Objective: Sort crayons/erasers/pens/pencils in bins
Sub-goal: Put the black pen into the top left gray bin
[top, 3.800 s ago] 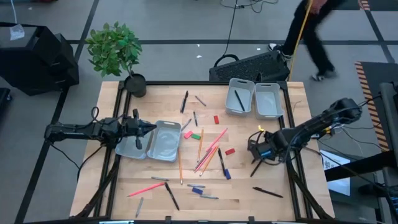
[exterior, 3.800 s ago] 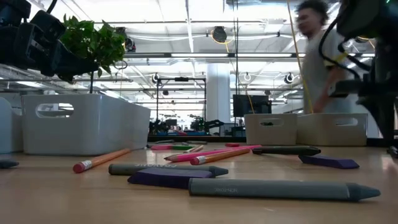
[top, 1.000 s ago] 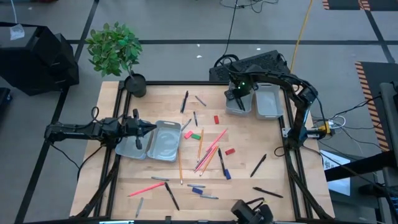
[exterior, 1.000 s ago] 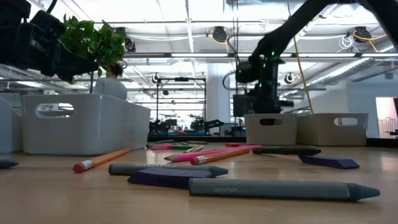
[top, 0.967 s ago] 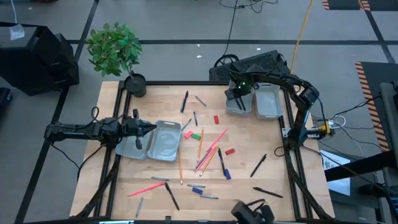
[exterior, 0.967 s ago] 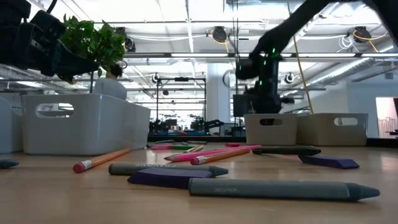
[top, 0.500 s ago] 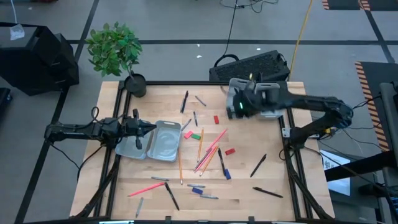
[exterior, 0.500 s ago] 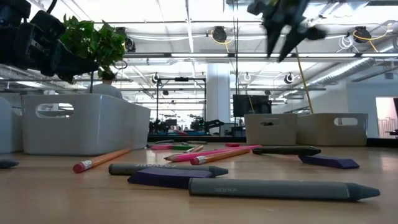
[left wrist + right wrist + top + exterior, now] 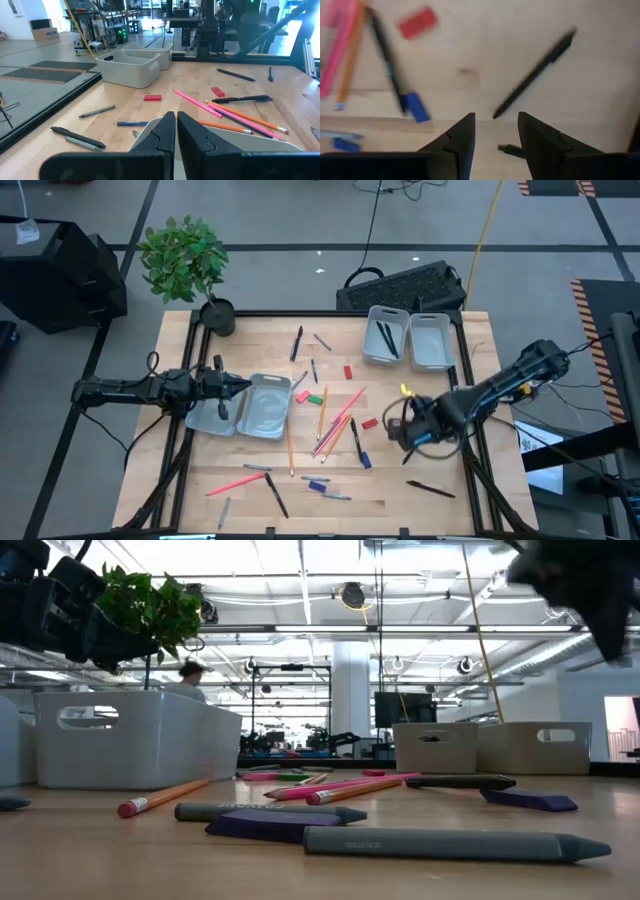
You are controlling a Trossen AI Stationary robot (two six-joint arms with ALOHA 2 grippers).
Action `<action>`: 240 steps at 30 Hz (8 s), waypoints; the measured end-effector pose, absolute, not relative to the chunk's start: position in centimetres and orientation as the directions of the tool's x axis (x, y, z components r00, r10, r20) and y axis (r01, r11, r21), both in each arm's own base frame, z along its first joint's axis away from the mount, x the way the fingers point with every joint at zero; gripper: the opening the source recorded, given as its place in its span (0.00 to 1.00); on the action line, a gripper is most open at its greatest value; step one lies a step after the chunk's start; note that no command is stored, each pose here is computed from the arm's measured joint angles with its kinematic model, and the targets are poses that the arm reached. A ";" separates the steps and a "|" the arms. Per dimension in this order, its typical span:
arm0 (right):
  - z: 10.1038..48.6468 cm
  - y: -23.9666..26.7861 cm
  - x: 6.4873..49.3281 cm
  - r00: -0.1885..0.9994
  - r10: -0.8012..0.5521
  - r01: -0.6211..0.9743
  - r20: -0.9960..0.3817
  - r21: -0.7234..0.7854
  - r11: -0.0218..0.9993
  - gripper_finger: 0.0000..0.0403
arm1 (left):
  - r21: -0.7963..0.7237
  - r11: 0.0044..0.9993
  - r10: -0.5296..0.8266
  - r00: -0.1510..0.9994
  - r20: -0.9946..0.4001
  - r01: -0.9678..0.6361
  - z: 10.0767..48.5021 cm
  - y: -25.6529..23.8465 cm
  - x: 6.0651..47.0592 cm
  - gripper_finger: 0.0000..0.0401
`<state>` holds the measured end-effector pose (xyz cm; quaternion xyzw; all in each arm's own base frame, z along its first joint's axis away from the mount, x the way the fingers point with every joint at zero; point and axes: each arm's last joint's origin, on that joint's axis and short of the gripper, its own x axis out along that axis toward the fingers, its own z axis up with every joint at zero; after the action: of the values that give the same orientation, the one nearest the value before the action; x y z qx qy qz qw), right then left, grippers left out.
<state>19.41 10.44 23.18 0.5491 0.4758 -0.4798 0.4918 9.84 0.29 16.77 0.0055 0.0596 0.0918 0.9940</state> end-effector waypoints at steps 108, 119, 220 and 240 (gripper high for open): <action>19.7 -22.0 24.9 0.108 -0.194 0.950 -0.975 0.044 0.308 0.29 | 0.022 0.983 0.183 0.976 -0.117 -0.182 16.8 0.3 9.8 0.06; 29.2 -12.1 25.9 0.412 -0.301 0.853 -0.860 0.248 0.459 0.33 | 0.022 0.983 0.183 0.976 -0.118 -0.181 16.8 0.3 9.8 0.06; 25.0 -21.3 27.0 0.082 -0.163 0.863 -0.983 -0.012 0.505 0.06 | 0.022 0.983 0.183 0.976 -0.117 -0.181 16.8 0.3 9.8 0.06; 22.1 -24.2 27.6 0.093 -0.190 0.868 -0.977 -0.014 0.496 0.33 | -0.528 0.849 0.175 0.955 0.241 -0.022 20.3 0.3 9.6 0.06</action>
<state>27.60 -24.21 22.12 0.3102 0.5460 -0.3943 0.6709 9.63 0.26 20.25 -0.2696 -0.1412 0.0517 0.9512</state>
